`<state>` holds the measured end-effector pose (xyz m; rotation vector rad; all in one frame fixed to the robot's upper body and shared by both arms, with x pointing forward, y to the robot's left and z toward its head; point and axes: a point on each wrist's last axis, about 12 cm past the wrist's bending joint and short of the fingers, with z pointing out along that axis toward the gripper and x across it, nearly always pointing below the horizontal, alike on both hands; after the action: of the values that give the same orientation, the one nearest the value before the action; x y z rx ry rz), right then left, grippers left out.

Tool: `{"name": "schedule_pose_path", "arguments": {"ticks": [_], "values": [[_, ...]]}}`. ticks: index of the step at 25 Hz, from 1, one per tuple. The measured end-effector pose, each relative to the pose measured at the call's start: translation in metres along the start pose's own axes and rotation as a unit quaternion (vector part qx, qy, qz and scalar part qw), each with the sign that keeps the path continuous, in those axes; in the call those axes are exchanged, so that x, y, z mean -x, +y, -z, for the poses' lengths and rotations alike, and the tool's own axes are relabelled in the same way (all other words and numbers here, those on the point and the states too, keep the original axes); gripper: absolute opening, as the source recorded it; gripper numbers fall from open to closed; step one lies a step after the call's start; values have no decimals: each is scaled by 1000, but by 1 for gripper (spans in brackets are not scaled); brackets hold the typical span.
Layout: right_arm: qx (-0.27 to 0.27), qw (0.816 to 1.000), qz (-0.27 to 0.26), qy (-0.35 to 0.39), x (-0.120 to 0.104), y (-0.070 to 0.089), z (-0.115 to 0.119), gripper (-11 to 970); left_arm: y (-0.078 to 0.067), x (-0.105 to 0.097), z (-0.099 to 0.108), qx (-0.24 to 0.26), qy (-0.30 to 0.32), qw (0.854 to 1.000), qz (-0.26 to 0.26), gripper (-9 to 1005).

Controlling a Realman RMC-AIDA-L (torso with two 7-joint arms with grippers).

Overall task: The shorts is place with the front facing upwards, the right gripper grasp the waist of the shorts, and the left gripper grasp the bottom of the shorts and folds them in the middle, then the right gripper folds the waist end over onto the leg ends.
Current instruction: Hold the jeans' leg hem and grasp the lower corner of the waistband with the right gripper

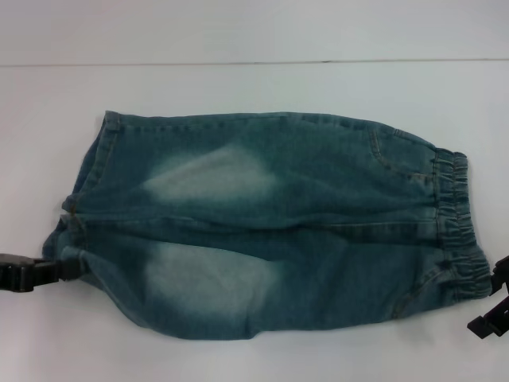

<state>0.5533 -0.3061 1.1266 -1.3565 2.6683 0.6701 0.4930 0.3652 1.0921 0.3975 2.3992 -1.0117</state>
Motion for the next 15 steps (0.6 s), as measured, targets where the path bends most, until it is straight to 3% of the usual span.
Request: {"name": "schedule_pose_path", "arguments": {"ticks": [5,15], "values": [[3,1000,7,-5,1,1,0,930,0,0,0,0,0,1000,0,57],[-1,1000,14,-13,4,0,1,523,0,1,-1,0,0,1000,-1,66]]}}
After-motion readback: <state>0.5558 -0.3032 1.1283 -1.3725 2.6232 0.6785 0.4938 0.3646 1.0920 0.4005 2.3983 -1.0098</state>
